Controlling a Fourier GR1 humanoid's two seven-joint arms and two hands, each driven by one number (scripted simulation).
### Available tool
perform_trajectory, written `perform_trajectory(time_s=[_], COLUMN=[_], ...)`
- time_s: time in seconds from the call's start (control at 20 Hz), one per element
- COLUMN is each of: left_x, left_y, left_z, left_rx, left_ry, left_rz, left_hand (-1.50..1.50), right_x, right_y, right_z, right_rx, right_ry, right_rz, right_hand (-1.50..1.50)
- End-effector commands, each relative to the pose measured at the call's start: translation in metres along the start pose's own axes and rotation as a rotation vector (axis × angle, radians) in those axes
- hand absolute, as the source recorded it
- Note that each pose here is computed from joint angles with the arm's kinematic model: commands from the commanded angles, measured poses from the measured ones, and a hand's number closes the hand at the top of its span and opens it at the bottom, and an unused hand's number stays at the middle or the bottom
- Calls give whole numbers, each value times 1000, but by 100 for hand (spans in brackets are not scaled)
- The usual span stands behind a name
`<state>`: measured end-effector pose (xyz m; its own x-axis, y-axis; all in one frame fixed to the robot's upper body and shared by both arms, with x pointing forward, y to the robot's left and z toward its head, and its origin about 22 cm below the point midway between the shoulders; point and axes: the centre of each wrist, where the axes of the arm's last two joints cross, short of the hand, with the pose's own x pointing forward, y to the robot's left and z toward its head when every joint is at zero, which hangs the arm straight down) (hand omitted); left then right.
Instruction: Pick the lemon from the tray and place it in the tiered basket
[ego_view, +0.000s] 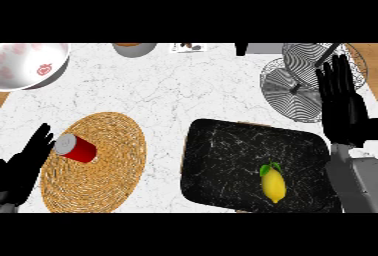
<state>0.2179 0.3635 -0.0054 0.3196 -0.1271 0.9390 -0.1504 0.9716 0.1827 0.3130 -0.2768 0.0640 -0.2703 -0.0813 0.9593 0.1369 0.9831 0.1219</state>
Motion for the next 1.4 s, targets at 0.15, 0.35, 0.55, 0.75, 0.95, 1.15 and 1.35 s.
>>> perform_trajectory(time_s=[0.15, 0.35, 0.55, 0.75, 0.95, 1.15, 1.35], left_x=[-3, -19, -13, -10, -8, -7, -6], left_y=[11, 3, 1, 4, 7, 5, 1], left_z=[4, 10, 9, 6, 3, 6, 2], left_rx=[41, 8, -4, -4, -17, -38, -32], left_ry=[17, 59, 53, 32, 36, 35, 22], left_rz=[-63, -57, -62, -98, -80, -70, -69], left_hand=[0, 0, 0, 0, 0, 0, 0], right_x=[-78, -83, -102, -94, -73, -39, 10], right_y=[-10, 1, -37, -93, -96, -84, -52], right_z=[87, 117, 172, 189, 182, 145, 112], right_rx=[38, -3, -99, 7, 57, 272, 373], right_ry=[186, -74, 85, 306, 389, 535, 568], right_rz=[-368, -630, -20, 477, 673, 692, 723], right_hand=[150, 150, -150, -150, -150, -150, -150])
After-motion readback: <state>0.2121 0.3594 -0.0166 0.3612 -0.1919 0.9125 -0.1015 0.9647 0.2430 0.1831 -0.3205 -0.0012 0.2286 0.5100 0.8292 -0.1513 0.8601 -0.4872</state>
